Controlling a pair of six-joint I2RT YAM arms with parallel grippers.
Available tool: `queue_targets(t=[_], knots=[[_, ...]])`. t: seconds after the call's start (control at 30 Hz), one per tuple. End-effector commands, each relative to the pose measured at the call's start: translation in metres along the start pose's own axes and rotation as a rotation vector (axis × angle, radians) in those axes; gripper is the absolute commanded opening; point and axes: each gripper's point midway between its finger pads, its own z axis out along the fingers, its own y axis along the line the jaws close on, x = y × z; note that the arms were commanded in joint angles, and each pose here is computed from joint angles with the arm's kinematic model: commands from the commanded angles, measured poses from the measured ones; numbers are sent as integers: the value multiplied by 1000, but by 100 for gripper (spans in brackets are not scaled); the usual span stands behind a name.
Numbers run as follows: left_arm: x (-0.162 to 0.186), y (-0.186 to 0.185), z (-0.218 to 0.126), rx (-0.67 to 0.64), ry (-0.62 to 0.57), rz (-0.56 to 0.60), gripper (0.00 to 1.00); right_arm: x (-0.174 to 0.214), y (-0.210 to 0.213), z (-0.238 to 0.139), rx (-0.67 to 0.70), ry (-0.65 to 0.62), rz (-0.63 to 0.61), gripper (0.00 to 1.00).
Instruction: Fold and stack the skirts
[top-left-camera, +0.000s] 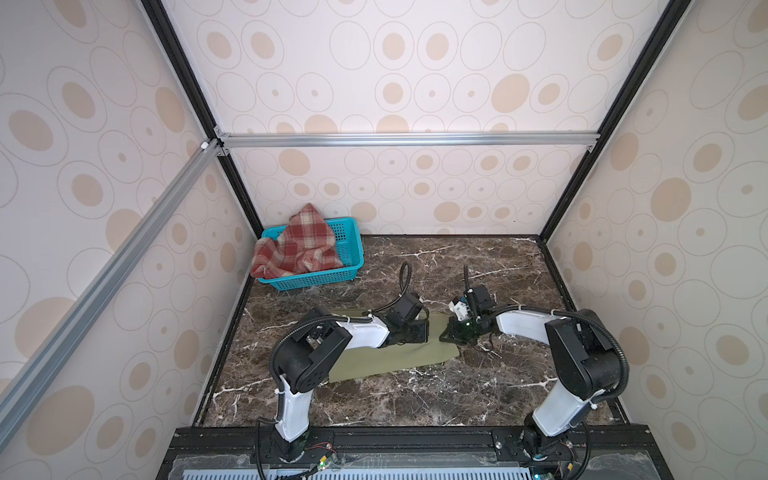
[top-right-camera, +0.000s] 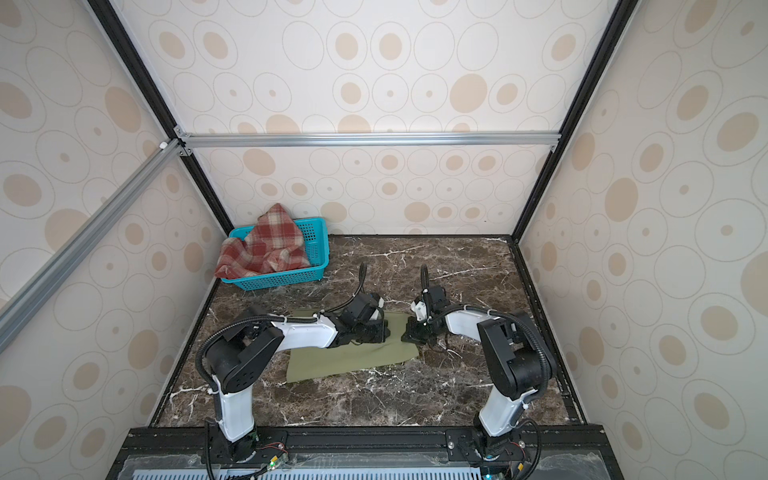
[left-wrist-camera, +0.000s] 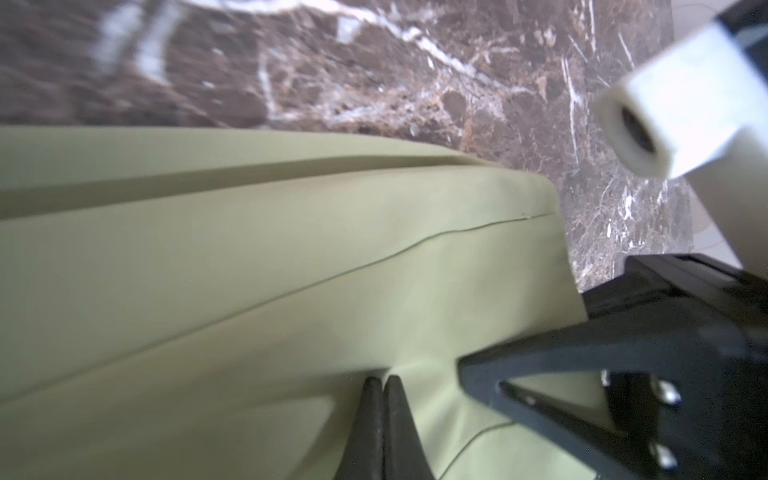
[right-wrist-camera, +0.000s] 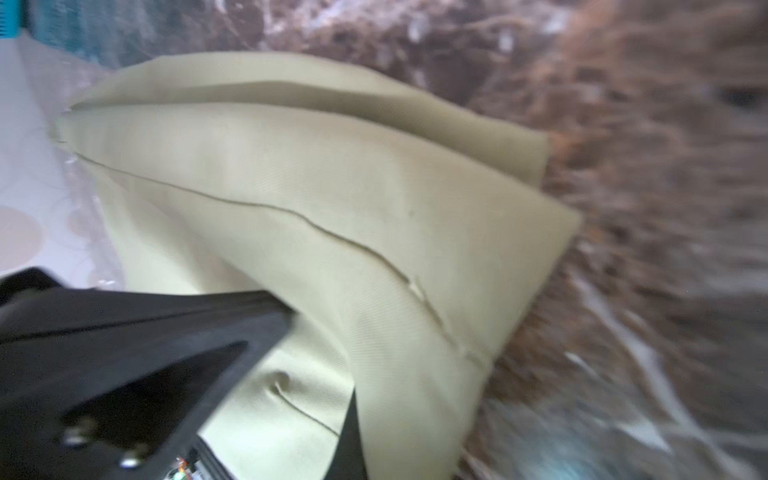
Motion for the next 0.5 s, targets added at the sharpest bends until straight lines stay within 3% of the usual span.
queue_targets(t=[0.0,0.2,0.47], knots=[[-18,23,-36,-74,-62,-5,0,12,-27,-21,174,36,20,0],[-11,72,-82,-168,-114,-37,0,-1,-31,-61,286,0,-20,0],[26,98,-94,-167,-118,-86,0,-16,-28,-101,411,-18,-103,0]])
